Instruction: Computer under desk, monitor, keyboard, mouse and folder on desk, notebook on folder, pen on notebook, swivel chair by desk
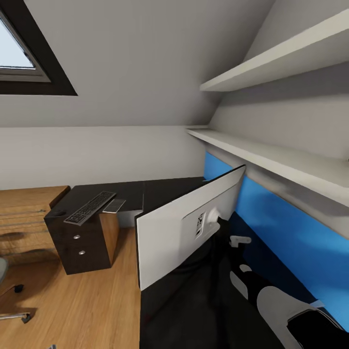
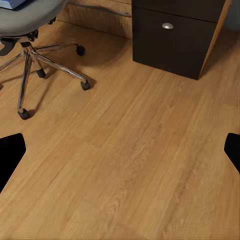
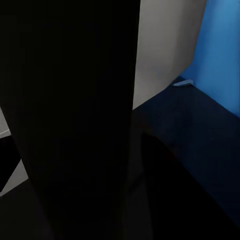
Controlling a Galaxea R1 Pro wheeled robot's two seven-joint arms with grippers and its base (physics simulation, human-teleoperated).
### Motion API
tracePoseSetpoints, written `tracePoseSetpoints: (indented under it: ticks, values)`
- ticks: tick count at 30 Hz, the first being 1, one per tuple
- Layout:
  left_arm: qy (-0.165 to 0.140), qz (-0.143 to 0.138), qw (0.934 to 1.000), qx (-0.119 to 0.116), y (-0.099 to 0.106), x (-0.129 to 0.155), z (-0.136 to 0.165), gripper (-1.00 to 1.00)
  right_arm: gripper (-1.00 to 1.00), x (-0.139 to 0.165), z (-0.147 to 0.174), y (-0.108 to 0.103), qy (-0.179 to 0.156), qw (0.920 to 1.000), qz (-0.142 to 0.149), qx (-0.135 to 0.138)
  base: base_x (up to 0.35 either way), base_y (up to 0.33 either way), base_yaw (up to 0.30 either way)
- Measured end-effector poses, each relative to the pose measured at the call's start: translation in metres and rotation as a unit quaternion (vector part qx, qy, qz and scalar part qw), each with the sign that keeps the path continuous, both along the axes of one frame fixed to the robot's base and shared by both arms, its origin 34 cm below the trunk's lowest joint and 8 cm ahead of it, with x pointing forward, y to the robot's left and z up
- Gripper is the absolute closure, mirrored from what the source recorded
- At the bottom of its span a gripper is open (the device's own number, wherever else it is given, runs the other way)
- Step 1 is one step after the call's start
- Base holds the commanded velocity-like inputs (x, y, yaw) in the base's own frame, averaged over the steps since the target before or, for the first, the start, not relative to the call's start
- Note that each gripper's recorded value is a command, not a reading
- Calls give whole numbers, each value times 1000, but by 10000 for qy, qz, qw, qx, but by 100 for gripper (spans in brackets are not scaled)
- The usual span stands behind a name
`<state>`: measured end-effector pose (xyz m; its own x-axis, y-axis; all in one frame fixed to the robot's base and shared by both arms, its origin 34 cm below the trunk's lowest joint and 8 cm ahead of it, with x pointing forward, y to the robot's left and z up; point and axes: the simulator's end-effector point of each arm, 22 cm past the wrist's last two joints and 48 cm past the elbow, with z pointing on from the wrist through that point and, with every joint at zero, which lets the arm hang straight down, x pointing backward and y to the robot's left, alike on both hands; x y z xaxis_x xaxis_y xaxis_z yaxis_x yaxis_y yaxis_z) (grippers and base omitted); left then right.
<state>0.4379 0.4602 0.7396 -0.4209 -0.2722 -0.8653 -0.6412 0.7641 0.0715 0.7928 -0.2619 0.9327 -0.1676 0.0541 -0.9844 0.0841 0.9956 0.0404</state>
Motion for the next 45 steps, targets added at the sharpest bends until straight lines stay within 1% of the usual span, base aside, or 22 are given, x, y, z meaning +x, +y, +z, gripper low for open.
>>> tracePoseSetpoints:
  ticks: [2,3,5,8,11,14,17,20,24,27,30,33,37,40,43,45]
  values:
    - [11,-7,10000,-5,0,0,0,-100,100,0,0,4,1,9999,76,-72,0,-136,0]
    - [126,-21,9999,-43,-1,-2,-5,-100,100,0,0,2,0,10000,45,-50,0,-29,0]
    - [154,-18,9999,-48,-1,-3,-5,-100,100,0,0,0,-2,10000,-16,18,75,-77,0]
    - [161,-16,9999,-50,-1,-3,-5,-100,100,0,1,5,-5,9999,94,-78,181,-169,0]
    - [163,-16,9999,-51,-1,-3,-6,-100,100,0,0,2,-1,10000,17,9,75,-71,2]
    - [162,-26,9999,-54,-2,-3,-6,-100,100,-1,0,3,-5,10000,44,-37,21,-20,85]
    - [165,-30,9998,-57,-3,-3,-6,-100,100,-1,0,-3,-13,9999,-76,79,4,-4,165]
    - [165,-29,9998,-60,-3,-3,-6,-100,100,-1,0,1,-12,10000,2,-1,1,-1,158]
    - [166,-28,9998,-60,-3,-3,-6,-100,100,0,0,1,-8,10000,13,1,0,-42,16]
    - [167,-28,9998,-61,-3,-3,-6,-100,100,0,0,6,-3,9999,106,-77,0,-190,6]
    - [167,-28,9998,-61,-3,-3,-6,-100,100,0,0,3,-2,10000,40,-8,0,-179,54]
    - [164,-28,9998,-60,-3,-3,-6,-100,100,0,0,3,0,10000,51,-35,0,-67,112]
    - [165,-30,9998,-59,-3,-3,-6,-100,100,-1,0,-5,-11,10000,-67,50,0,-21,146]
    - [164,-29,9998,-60,-3,-3,-6,-100,100,-1,0,-8,-11,10000,-41,-31,0,-6,154]
    - [169,-29,9998,-59,-3,-3,-6,-100,100,-1,0,-16,-14,9999,-109,-18,0,-2,153]
    - [172,-29,9998,-60,-3,-4,-7,-100,100,-1,0,-19,-13,9999,-106,-61,6,-1,121]
